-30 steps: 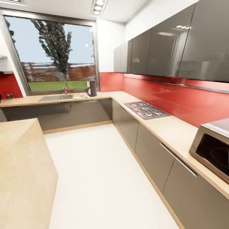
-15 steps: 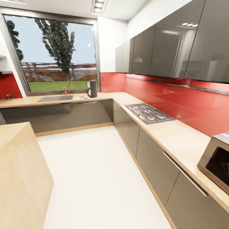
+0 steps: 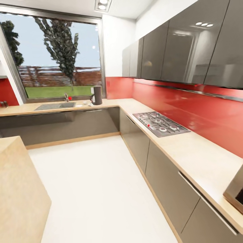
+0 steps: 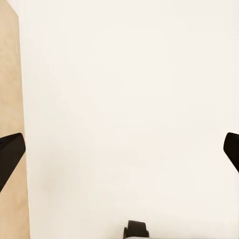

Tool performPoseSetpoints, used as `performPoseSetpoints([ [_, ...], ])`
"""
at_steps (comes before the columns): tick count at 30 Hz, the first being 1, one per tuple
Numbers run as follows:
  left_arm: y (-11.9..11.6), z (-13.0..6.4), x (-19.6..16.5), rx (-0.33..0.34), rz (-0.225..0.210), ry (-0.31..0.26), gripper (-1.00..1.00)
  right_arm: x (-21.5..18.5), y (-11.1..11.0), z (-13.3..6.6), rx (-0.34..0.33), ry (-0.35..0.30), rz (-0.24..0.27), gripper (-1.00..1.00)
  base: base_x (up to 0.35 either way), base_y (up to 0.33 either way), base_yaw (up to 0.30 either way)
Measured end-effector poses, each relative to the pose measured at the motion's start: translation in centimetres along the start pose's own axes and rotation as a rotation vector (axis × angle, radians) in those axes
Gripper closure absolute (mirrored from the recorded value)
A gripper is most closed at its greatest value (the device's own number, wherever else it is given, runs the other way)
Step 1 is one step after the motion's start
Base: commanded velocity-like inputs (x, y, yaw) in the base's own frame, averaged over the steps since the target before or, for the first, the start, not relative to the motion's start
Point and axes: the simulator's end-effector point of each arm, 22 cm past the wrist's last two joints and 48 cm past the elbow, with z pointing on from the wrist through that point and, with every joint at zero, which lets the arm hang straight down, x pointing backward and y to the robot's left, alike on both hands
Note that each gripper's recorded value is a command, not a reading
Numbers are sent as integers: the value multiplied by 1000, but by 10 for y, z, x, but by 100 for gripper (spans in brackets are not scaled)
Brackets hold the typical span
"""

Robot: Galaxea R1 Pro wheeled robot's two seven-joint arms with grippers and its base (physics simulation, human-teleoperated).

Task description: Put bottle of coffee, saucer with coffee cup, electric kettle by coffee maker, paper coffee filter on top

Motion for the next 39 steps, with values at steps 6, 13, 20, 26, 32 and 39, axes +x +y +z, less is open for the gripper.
performPoseSetpoints([
  [6, 0, 0, 2, -1, -1, 4, -100, 0, 0, 0, 1, 0, 2, -100, 338, 0, 12],
  [13, 1, -1, 8, -3, -3, 17, -100, 0, 0, 0, 1, -1, 2, -100, 338, 0, 210],
  [20, 1, -1, 8, -3, -3, 16, -100, 0, 0, 0, 1, -1, 3, -100, 338, 0, 275],
  [26, 1, -1, 8, -3, -3, 17, -100, 0, 0, 0, 1, -1, 3, -100, 338, 0, 278],
  [32, 1, -1, 8, -2, -2, 17, -100, 0, 0, 0, 1, -1, 3, -100, 338, 0, 123],
  [39, 1, -1, 8, -2, -2, 17, -100, 0, -1, 0, 1, -1, 1, -100, 338, 0, 4],
])
